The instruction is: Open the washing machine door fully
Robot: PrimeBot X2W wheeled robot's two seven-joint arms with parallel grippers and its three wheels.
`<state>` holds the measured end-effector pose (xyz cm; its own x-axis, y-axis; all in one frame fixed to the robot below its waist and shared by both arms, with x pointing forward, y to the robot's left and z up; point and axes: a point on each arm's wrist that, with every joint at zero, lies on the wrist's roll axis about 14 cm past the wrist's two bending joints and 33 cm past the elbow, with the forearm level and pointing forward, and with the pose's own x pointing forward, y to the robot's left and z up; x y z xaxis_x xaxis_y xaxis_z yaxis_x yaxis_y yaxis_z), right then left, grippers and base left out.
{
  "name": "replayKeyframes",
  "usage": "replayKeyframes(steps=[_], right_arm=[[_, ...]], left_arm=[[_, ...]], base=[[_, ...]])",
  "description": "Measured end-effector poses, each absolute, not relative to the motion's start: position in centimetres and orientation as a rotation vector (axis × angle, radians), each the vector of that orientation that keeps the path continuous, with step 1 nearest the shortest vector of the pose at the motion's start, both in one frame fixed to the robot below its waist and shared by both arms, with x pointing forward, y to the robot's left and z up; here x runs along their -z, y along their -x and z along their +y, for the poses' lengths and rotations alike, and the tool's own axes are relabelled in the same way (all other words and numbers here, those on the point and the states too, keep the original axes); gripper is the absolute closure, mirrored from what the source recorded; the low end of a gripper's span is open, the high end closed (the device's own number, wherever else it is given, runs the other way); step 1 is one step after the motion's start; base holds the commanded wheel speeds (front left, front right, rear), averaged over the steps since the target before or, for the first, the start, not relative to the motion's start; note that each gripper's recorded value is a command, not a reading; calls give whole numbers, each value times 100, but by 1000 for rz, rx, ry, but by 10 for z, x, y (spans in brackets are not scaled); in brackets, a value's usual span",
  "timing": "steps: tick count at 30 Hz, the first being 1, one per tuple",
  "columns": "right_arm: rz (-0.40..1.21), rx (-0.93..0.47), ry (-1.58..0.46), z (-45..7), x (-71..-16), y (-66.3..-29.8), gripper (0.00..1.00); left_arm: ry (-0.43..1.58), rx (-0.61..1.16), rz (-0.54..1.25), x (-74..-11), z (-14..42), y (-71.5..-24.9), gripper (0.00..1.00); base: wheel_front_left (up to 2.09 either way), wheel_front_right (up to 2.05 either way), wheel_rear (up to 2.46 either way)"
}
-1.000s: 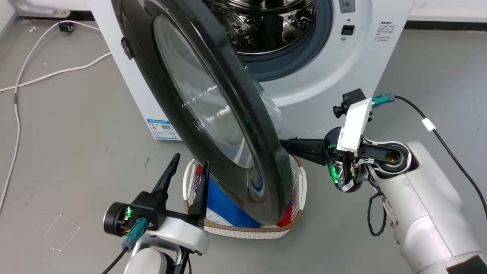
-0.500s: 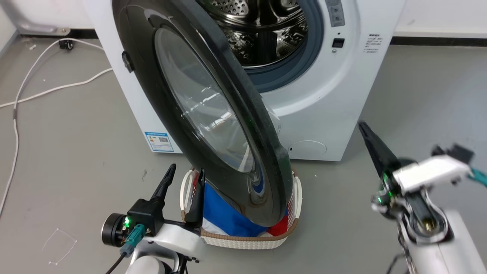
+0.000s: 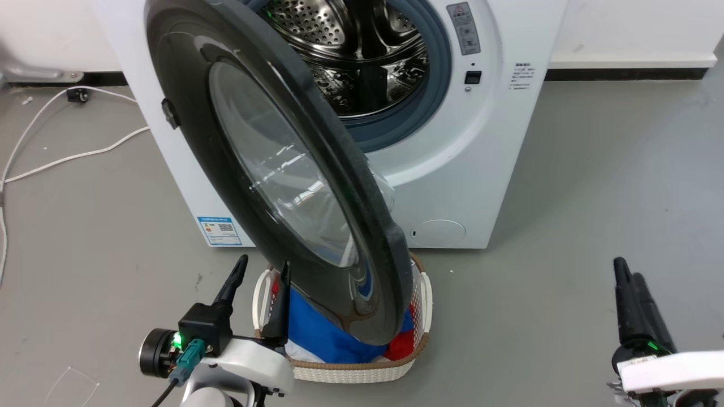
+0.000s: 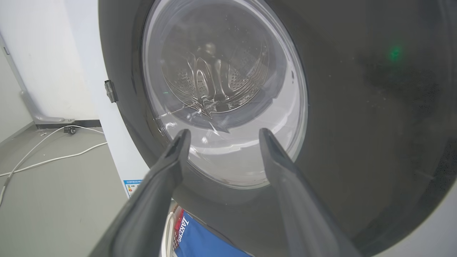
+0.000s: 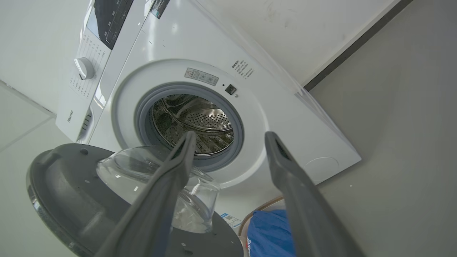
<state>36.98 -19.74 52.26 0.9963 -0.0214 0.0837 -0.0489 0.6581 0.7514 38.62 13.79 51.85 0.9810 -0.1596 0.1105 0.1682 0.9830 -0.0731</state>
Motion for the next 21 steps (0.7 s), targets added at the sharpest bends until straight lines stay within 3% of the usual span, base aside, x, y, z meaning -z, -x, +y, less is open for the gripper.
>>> replayKeyframes(steps=[6, 12, 21], right_arm=[[-145, 43, -473, -223, -534, -360, 0], [-166, -6, -131, -208, -554, -362, 0], [-89, -90, -28, -175, -536, -360, 0]], left_arm=[[80, 154, -89, -513, 139, -387, 0], [71, 143, -85, -512, 142, -389, 0], [59, 132, -82, -511, 145, -388, 0]], base=[[0, 0, 0], [0, 0, 0], [0, 0, 0]])
